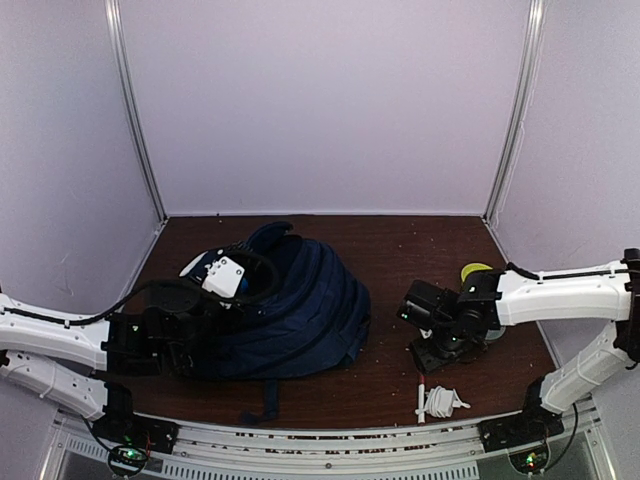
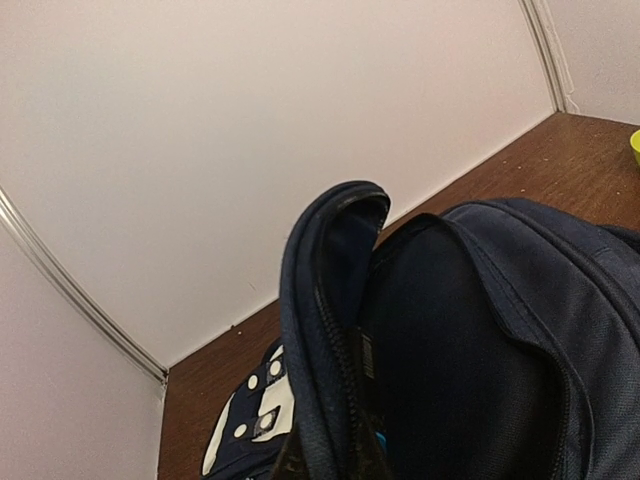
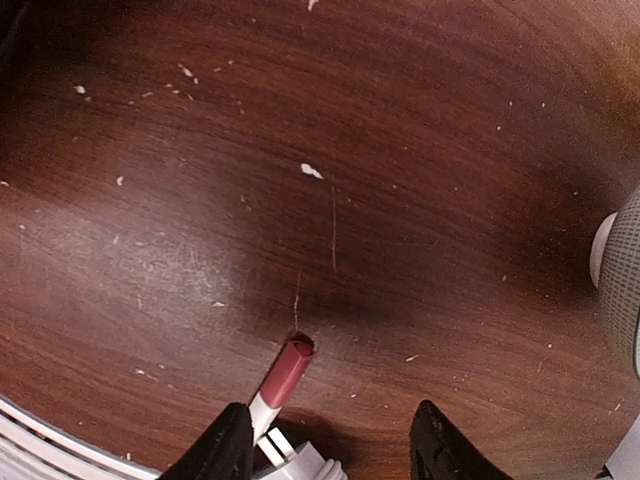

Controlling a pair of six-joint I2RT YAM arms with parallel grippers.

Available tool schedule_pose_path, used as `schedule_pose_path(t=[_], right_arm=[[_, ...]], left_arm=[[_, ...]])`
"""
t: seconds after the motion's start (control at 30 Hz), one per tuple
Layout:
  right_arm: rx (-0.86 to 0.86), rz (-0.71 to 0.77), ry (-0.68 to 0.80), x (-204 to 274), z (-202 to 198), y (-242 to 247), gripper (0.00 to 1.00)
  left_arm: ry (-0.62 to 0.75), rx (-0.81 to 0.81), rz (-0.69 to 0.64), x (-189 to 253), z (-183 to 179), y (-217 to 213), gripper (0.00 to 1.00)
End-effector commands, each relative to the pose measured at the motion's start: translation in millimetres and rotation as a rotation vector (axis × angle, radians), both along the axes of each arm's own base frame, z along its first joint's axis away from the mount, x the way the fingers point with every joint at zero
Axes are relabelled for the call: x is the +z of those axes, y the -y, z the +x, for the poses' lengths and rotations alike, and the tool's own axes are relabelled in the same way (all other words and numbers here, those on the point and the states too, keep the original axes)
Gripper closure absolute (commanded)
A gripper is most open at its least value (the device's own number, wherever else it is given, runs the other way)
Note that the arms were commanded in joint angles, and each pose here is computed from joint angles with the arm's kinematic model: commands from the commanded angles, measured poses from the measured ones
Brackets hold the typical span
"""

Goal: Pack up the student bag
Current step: Move the pen to the center of the board.

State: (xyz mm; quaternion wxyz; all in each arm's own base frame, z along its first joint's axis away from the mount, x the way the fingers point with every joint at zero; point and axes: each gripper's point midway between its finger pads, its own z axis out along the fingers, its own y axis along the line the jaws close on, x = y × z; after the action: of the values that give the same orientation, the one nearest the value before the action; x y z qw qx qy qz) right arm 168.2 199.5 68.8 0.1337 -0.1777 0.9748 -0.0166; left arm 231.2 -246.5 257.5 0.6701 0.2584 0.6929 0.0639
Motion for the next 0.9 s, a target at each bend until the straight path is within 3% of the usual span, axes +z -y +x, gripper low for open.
schedule_pose_path(t=[0.0,0.5,0.87], right_arm=[[-0.032,-0.012,-0.025,-17.4,-1.2,-3.7,0.45],[-0.012,-0.025,-0.184,-65.7,-26.2,-13.5,0.69],[-0.032,0.065,-0.015,-60.0,30.9,-48.7,0.90]], left_arm=[[0.035,0.047,-0.141,34.7,6.0,-8.2,1.00],[0.031,0.071,-0.109,29.7,6.3,-13.3,1.00],[0.038,0.070,-0.065,29.2,8.9,-6.9,1.00]])
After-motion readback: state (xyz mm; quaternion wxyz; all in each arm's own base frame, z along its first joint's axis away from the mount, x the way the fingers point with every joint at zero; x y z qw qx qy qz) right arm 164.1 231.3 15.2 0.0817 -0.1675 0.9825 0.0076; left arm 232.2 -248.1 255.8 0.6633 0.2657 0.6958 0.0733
